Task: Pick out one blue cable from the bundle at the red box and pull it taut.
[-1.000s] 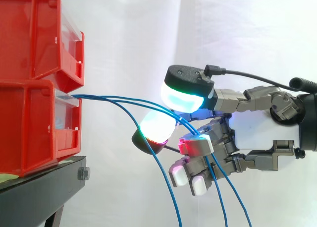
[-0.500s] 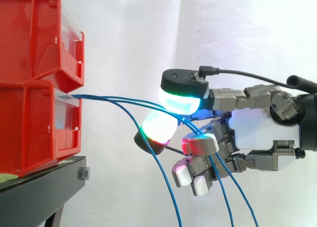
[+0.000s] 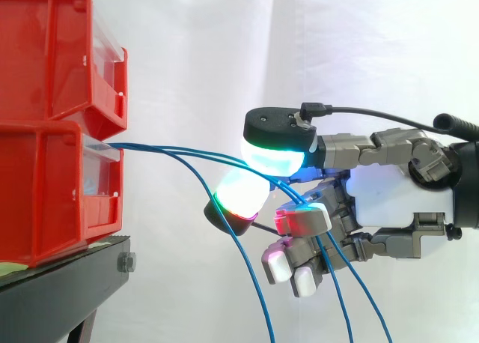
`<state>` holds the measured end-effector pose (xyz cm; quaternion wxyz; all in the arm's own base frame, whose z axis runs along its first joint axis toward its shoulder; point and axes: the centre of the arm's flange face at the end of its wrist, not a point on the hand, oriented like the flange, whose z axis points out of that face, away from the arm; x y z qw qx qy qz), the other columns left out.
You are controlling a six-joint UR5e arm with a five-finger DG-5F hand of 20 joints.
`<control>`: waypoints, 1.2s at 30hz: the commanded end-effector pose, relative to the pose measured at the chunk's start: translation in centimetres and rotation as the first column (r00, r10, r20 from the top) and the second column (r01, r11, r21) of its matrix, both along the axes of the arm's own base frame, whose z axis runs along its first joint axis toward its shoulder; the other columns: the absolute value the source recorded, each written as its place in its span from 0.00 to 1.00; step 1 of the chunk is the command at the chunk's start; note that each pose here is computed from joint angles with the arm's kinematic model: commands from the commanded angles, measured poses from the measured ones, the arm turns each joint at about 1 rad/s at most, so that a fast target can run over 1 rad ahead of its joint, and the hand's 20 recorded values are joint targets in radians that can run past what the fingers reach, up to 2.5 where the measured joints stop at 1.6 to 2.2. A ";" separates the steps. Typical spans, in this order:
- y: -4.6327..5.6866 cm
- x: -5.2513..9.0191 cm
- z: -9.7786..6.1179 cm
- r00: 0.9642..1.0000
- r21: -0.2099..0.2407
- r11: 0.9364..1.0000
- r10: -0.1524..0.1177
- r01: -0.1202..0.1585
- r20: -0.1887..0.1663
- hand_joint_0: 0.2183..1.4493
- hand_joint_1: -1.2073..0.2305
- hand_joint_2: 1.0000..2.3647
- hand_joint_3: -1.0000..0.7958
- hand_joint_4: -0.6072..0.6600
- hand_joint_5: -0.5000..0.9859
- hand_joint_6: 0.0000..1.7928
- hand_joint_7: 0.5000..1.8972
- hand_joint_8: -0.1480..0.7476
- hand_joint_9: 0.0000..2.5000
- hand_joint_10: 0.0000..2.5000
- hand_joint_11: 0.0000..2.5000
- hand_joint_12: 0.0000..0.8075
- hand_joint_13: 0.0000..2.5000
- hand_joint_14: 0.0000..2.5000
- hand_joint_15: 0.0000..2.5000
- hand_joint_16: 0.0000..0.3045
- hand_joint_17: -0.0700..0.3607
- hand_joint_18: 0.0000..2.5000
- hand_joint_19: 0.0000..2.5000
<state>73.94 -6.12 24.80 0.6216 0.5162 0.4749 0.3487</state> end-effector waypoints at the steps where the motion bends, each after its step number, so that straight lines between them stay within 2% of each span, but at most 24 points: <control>1: 0.0 0.0 -0.1 1.000 0.000 1.000 0.001 -0.001 -0.001 0.33 0.34 0.02 0.52 0.43 0.22 0.51 0.30 0.42 0.50 0.01 0.56 0.40 0.38 0.01 0.31 0.17 0.43 0.29 0.36; 7: 0.0 0.0 0.1 1.000 0.000 1.000 0.001 -0.001 0.000 0.37 0.30 0.02 0.50 0.35 0.21 0.51 0.32 0.39 0.49 0.01 0.56 0.39 0.37 0.01 0.31 0.16 0.42 0.28 0.36; 13: 0.0 0.0 -0.1 1.000 0.000 1.000 0.000 0.000 -0.001 0.41 0.29 0.02 0.48 0.29 0.21 0.52 0.49 0.39 0.49 0.01 0.56 0.39 0.36 0.01 0.30 0.16 0.41 0.28 0.36; 21: 0.0 -0.1 0.0 1.000 0.001 1.000 -0.003 0.003 -0.002 0.40 0.31 0.02 0.49 0.29 0.21 0.53 0.48 0.40 0.50 0.01 0.56 0.40 0.36 0.01 0.29 0.15 0.41 0.28 0.36; 25: 0.2 -0.2 0.0 1.000 0.003 1.000 -0.003 0.003 -0.013 0.40 0.32 0.02 0.49 0.29 0.21 0.53 0.48 0.40 0.49 0.01 0.55 0.40 0.35 0.01 0.28 0.15 0.41 0.28 0.36; 26: 0.2 -0.4 -0.1 1.000 0.004 1.000 -0.003 0.003 -0.029 0.40 0.32 0.02 0.50 0.30 0.21 0.53 0.47 0.40 0.49 0.01 0.54 0.40 0.34 0.01 0.28 0.15 0.41 0.28 0.36; 29: 0.1 -0.8 0.6 0.999 0.001 1.000 -0.003 0.003 -0.044 0.39 0.32 0.02 0.50 0.31 0.21 0.53 0.48 0.40 0.48 0.01 0.53 0.40 0.34 0.01 0.28 0.15 0.41 0.28 0.36; 32: 0.3 -1.1 1.3 0.999 -0.003 1.000 -0.002 0.002 -0.052 0.39 0.32 0.02 0.50 0.31 0.21 0.53 0.47 0.41 0.46 0.01 0.48 0.40 0.32 0.01 0.25 0.15 0.41 0.28 0.35; 35: 0.3 -1.6 1.9 0.997 -0.009 1.000 -0.004 0.003 -0.077 0.39 0.31 0.02 0.50 0.30 0.21 0.53 0.47 0.39 0.37 0.01 0.31 0.38 0.27 0.01 0.19 0.15 0.40 0.27 0.32; 36: 0.5 -2.3 3.0 0.995 -0.015 1.000 -0.023 0.021 -0.099 0.39 0.31 0.02 0.50 0.30 0.22 0.53 0.47 0.38 0.33 0.01 0.26 0.38 0.25 0.01 0.16 0.15 0.40 0.26 0.30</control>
